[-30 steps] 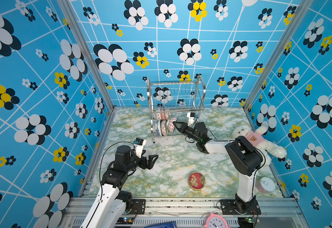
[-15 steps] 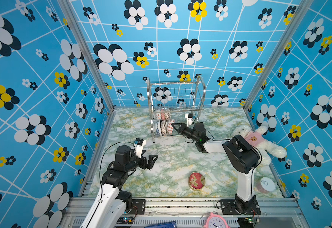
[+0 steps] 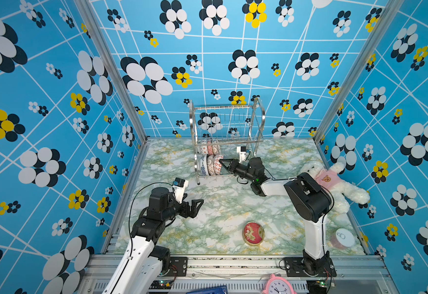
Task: Load bowls into a dish rack
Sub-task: Place the bowl in the dish rack.
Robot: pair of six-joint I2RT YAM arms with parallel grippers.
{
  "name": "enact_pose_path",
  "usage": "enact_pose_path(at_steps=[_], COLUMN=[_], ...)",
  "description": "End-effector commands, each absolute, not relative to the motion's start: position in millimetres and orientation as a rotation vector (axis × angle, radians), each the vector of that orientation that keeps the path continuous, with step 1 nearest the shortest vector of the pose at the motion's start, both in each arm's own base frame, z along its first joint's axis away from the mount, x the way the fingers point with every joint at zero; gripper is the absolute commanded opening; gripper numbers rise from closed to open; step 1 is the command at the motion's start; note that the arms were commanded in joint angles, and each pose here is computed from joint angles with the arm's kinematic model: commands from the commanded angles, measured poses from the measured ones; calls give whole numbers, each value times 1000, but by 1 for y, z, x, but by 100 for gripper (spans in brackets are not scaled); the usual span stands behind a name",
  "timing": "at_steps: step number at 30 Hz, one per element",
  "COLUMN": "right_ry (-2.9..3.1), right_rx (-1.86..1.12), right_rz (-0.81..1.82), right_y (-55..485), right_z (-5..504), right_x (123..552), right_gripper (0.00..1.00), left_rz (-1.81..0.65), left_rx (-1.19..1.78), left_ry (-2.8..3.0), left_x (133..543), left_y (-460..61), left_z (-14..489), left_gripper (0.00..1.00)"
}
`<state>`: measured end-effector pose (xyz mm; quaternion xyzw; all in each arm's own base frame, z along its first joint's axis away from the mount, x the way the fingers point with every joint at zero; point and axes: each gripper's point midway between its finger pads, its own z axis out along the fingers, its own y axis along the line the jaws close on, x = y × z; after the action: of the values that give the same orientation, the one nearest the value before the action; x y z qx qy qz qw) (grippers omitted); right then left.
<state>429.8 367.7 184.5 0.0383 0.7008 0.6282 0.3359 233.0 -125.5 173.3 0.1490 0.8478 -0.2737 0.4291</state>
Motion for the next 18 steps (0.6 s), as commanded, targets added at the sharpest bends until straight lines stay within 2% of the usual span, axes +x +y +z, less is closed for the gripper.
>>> enact_pose_path(at_steps=[1, 18], right_ry=[1727, 1783], right_rx=[23, -15], right_rz=[1698, 1747], right_y=[372, 376], right_z=[214, 200], right_x=[429, 426], right_gripper=[6, 8], left_rz=[-668, -667], left_rx=[390, 389], left_ry=[2090, 2091], left_x=[236, 236], left_y=[-127, -126], left_z=[176, 176], left_gripper=[99, 99])
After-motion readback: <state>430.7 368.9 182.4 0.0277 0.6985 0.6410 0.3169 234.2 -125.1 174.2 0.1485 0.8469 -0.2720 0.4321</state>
